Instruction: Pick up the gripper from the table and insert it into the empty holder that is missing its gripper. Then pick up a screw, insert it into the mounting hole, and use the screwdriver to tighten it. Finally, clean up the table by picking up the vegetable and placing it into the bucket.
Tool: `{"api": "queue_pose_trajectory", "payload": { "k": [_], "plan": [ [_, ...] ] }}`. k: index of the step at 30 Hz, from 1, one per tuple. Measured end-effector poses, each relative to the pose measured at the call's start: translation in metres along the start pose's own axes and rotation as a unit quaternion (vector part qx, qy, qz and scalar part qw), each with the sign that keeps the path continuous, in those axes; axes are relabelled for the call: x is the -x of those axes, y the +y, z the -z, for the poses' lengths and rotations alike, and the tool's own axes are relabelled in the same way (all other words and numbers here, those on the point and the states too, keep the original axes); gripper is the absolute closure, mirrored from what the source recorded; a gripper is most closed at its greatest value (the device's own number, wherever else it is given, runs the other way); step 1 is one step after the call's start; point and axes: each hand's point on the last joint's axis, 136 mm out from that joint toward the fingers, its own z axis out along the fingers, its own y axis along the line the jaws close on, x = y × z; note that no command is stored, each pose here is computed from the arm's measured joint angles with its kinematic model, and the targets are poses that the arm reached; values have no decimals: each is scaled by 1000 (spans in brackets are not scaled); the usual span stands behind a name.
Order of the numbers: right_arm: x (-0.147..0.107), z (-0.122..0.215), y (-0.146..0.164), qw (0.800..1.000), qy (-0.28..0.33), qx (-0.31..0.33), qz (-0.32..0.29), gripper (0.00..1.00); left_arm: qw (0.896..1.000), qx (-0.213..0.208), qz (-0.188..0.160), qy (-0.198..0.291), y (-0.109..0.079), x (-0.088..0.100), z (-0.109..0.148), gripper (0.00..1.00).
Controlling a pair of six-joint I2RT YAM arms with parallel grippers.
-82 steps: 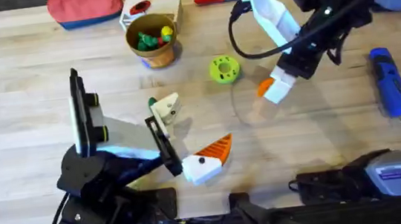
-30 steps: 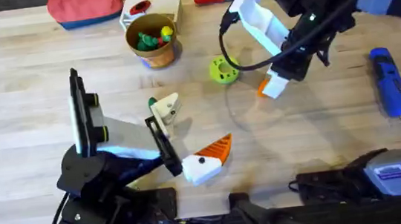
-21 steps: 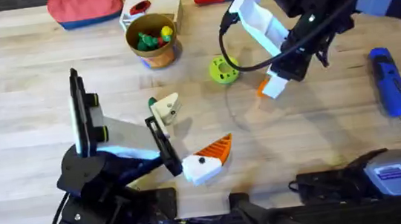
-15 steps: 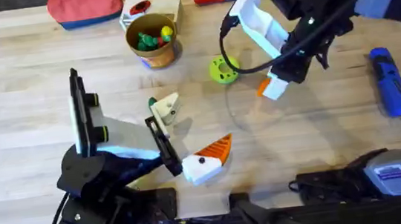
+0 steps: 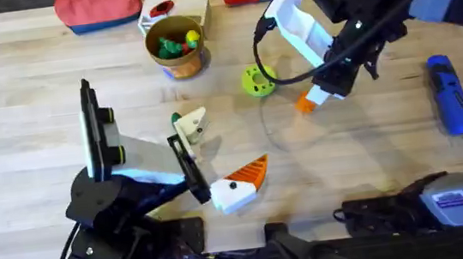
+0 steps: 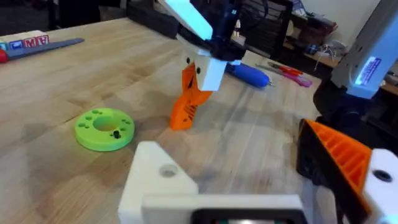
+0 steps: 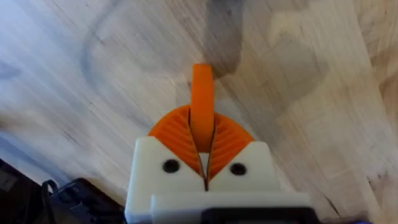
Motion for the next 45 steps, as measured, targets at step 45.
{"api": "queue_pose_trajectory", "payload": {
  "k": [45],
  "plan": [
    [78,85,135,732,-175,559,-348,997,1000,0,-2,0,0,0,0,12]
  ]
}}
